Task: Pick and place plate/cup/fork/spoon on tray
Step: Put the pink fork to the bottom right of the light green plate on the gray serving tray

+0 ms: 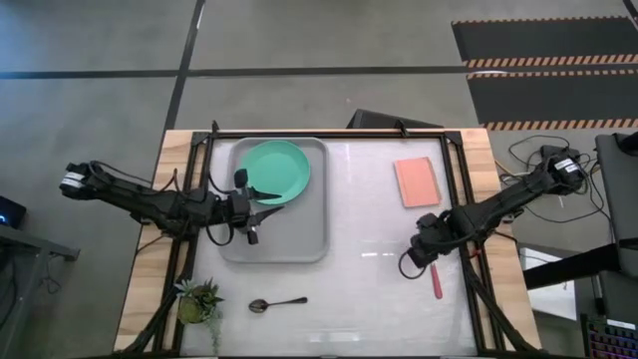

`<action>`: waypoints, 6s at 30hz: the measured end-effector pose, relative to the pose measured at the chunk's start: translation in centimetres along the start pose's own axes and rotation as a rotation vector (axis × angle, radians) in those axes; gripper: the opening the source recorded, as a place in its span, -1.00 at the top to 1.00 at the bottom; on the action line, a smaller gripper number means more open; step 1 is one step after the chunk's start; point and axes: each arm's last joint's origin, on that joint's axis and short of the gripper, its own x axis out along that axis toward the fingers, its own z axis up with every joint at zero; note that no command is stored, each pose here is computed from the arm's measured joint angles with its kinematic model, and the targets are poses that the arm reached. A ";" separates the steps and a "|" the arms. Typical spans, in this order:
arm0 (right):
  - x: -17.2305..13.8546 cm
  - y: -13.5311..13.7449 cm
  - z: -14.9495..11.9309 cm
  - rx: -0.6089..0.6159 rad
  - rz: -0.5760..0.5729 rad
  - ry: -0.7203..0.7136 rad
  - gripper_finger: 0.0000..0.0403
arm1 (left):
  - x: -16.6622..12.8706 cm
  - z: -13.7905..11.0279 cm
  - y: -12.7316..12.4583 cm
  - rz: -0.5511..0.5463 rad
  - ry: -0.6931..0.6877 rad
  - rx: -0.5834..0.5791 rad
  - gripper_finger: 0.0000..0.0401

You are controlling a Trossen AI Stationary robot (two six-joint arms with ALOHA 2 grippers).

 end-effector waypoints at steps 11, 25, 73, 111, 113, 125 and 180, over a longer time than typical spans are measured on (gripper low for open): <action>2.6 -0.4 -1.0 0.048 -0.001 0.004 0.37 | -0.1 -0.1 0.0 0.000 -0.001 0.001 0.46; 5.6 0.1 -1.2 0.060 -0.077 0.031 0.48 | -0.2 -0.1 0.1 0.001 -0.002 0.001 0.46; -6.6 7.6 7.1 -0.487 0.380 -0.746 0.91 | -2.1 2.5 2.1 0.239 -0.168 0.100 0.46; -4.6 23.3 24.4 -1.266 0.092 -0.742 0.91 | -3.9 2.0 3.0 0.286 -0.200 0.056 0.46; -3.9 23.5 24.6 -1.270 0.085 -0.728 0.91 | -3.9 2.0 3.0 0.285 -0.199 0.057 0.46; -1.9 24.0 25.3 -1.272 0.076 -0.704 0.91 | -3.9 2.0 3.0 0.286 -0.201 0.056 0.46; 0.2 22.6 24.2 -1.196 0.265 -0.458 0.95 | -3.9 2.0 3.0 0.285 -0.200 0.056 0.46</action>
